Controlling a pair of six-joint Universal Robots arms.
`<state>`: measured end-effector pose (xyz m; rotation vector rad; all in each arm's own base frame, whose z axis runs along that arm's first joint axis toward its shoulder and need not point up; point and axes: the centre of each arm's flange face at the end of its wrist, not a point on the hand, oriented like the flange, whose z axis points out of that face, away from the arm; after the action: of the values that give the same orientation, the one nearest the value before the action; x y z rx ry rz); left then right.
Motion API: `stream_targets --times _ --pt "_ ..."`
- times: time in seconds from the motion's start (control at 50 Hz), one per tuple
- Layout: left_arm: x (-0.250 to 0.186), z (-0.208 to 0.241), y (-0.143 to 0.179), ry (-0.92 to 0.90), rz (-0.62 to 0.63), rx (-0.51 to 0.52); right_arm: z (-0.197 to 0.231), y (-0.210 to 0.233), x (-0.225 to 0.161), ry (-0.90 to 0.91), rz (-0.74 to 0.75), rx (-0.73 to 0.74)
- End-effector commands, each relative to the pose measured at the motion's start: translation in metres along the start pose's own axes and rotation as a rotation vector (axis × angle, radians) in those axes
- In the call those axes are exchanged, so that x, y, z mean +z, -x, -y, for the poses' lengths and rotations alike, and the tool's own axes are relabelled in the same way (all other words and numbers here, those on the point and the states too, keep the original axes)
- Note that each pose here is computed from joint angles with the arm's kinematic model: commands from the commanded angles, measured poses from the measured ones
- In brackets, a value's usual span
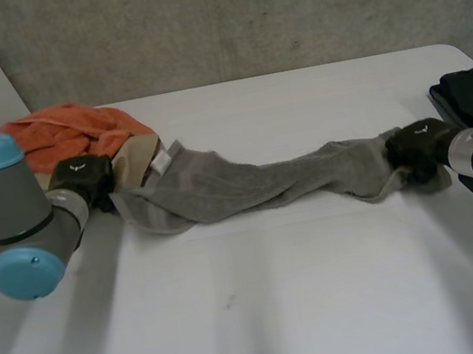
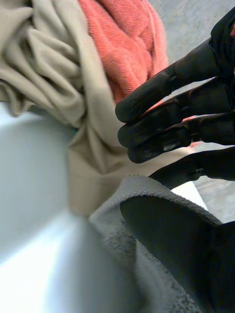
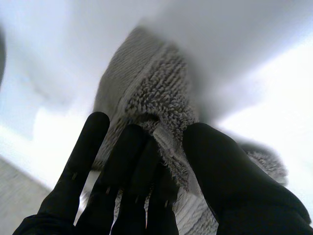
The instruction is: Fold the laundry.
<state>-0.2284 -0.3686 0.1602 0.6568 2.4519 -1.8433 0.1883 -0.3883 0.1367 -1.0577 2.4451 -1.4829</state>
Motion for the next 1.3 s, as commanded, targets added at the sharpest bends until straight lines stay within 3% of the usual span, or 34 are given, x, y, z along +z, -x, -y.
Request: stream_targets --times 0.02,0.12,0.4,0.54,0.96,1.06,1.18,1.3 --pt "-0.014 0.007 0.000 -0.030 -0.072 0.044 0.009 -0.004 -0.014 0.016 0.001 0.022" --pt "-0.025 0.005 -0.010 -0.060 -0.159 0.109 0.012 0.002 -0.023 0.017 0.008 0.037" --pt "-0.029 -0.017 -0.018 -0.082 -0.169 0.347 0.007 0.025 -0.017 -0.043 0.005 -0.034" --pt "-0.032 -0.021 -0.020 -0.063 -0.189 0.370 0.004 0.025 -0.016 -0.030 -0.012 -0.069" --pt "-0.035 -0.034 -0.034 -0.062 -0.329 0.416 0.023 -0.006 -0.039 -0.040 -0.112 0.024" --pt "-0.048 -0.001 -0.018 -0.113 -0.288 0.362 0.037 -0.013 -0.056 -0.028 -0.117 0.035" --pt "-0.098 0.099 0.026 -0.352 -0.151 0.070 0.099 -0.048 -0.119 -0.163 -0.233 0.008" --pt "-0.140 0.166 0.057 -0.539 -0.084 -0.130 0.141 -0.076 -0.169 -0.280 -0.361 -0.011"
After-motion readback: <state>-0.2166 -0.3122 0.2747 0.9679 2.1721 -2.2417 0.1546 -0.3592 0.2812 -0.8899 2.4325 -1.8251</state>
